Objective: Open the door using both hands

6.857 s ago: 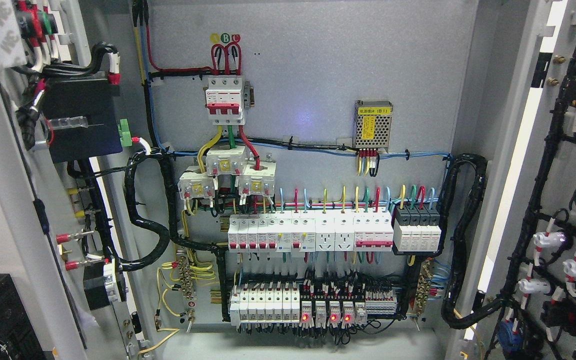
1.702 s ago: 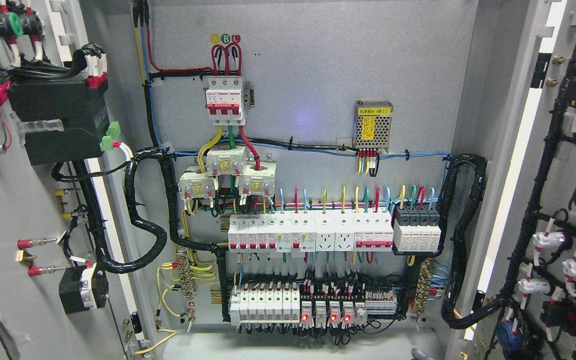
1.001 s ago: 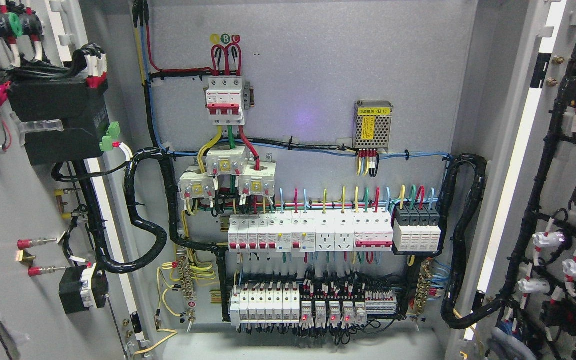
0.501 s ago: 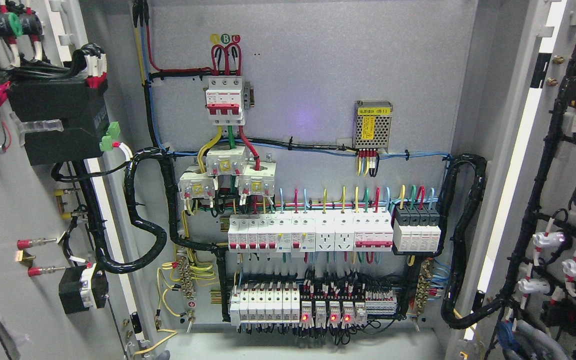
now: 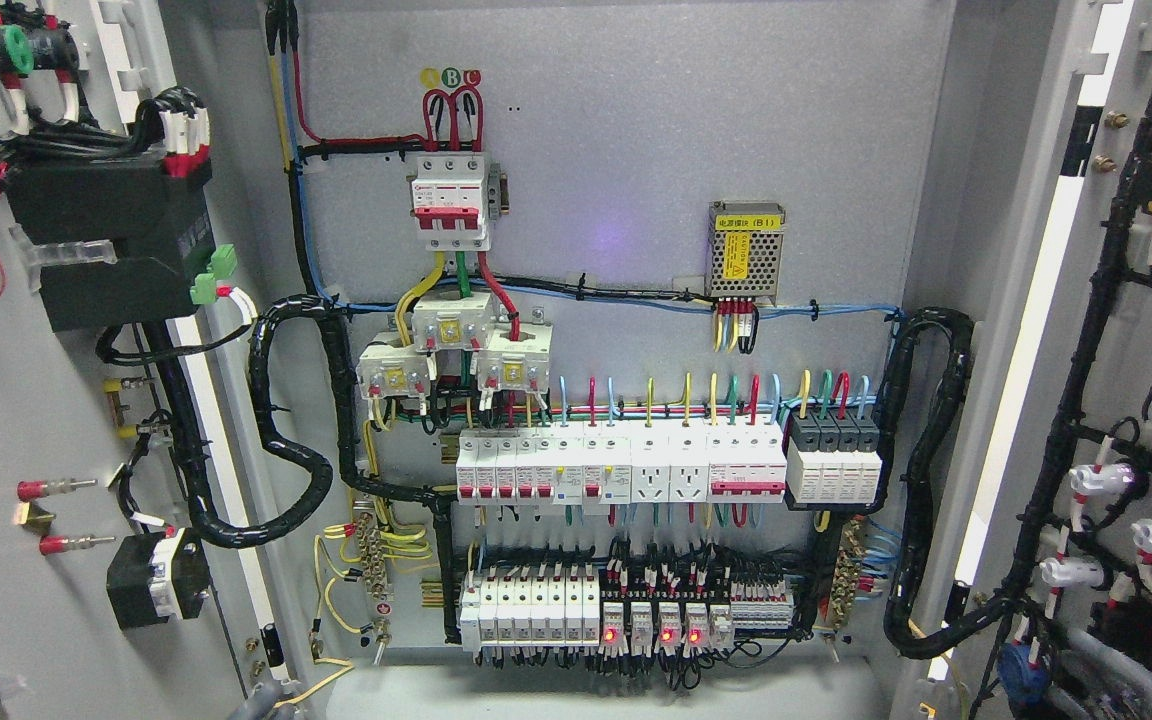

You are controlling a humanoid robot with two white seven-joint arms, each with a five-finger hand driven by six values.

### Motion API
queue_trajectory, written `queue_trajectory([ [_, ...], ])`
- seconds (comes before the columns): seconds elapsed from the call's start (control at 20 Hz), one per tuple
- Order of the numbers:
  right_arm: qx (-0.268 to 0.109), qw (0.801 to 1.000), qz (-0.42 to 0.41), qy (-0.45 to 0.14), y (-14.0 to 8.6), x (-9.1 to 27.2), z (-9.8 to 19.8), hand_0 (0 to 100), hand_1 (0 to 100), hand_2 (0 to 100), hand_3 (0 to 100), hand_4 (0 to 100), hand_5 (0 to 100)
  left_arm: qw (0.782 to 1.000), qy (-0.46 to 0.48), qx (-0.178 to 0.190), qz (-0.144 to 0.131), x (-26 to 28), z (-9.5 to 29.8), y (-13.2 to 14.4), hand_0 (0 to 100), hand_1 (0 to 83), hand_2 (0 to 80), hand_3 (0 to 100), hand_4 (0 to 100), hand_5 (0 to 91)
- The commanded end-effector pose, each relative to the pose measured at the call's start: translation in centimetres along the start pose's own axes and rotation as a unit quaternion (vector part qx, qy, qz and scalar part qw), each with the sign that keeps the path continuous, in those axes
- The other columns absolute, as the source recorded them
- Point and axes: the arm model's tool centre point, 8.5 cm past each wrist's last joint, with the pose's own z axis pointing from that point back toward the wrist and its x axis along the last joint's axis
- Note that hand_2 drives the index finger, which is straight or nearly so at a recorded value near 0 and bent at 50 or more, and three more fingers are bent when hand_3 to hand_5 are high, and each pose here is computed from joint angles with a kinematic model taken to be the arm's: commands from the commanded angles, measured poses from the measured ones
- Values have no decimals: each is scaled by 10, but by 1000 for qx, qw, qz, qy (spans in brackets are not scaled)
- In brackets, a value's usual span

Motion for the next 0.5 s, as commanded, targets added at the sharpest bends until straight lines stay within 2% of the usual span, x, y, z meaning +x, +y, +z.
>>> queue_trajectory([
  [0.0,0,1000,19,-1,-10,6,3,192,0,0,0,0,0,999,-15,21,-35,19,-11,43,0,0,0,0,0,0],
  [0.3,-9,1000,19,2,-13,6,8,192,0,0,0,0,0,997,-16,56,-46,41,-13,85,0,0,0,0,0,0],
  [0.45,-36,999,-11,-4,-21,8,12,192,0,0,0,0,0,996,-15,72,-51,49,-11,101,0,0,0,0,0,0],
])
